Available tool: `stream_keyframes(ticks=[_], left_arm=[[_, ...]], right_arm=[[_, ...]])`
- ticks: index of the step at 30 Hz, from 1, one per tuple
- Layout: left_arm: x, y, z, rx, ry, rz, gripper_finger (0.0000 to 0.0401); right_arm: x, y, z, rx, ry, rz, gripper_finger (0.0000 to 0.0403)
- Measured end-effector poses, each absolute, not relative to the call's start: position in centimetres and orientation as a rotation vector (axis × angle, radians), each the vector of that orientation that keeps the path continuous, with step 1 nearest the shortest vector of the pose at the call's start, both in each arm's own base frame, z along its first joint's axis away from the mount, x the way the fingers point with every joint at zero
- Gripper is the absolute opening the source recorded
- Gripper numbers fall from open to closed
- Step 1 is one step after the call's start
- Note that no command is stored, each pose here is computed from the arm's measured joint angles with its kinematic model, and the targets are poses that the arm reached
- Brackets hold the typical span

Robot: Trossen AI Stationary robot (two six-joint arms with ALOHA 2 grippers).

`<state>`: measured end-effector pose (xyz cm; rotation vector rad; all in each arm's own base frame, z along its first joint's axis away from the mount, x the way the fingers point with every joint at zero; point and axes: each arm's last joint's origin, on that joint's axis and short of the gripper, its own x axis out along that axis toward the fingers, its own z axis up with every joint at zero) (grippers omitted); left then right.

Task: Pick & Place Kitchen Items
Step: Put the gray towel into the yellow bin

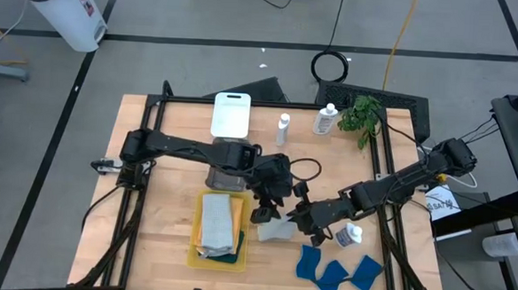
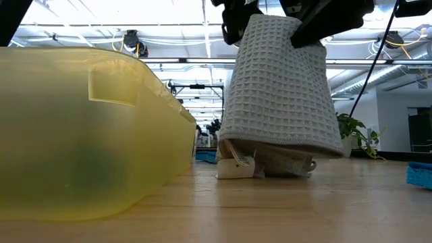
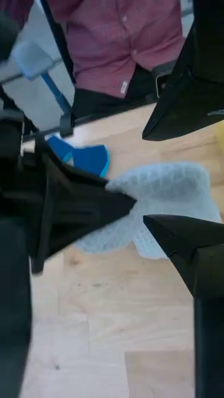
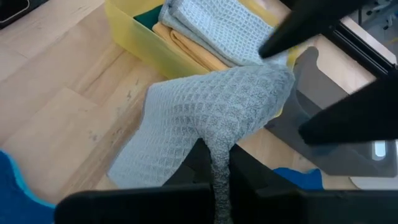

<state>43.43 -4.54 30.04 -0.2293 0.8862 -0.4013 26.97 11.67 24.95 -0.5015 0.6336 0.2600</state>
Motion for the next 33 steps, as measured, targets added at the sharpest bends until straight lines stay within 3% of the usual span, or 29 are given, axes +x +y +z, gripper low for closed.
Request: stream_keyframes(ticks=[10,24,28,33], left_arm=[[44.5,-4.3,27.3,-0.277,0.971,-0.336,0.0209],[44.5,-4.2,27.0,-0.243,0.981,-0.351,0.0203],[44.5,-4.2,27.0,-0.237,0.982,-0.354,0.0160],[44.4,-4.2,27.0,-0.222,0.983,-0.362,0.0064]], right_arm=[[26.9,11.6,24.9,-0.497,0.644,0.260,0.0000],[26.9,11.7,24.8,-0.506,0.645,0.264,0.0000],[26.9,11.7,24.8,-0.506,0.644,0.264,0.0000],[26.9,11.7,24.8,-0.507,0.644,0.264,0.0000]])
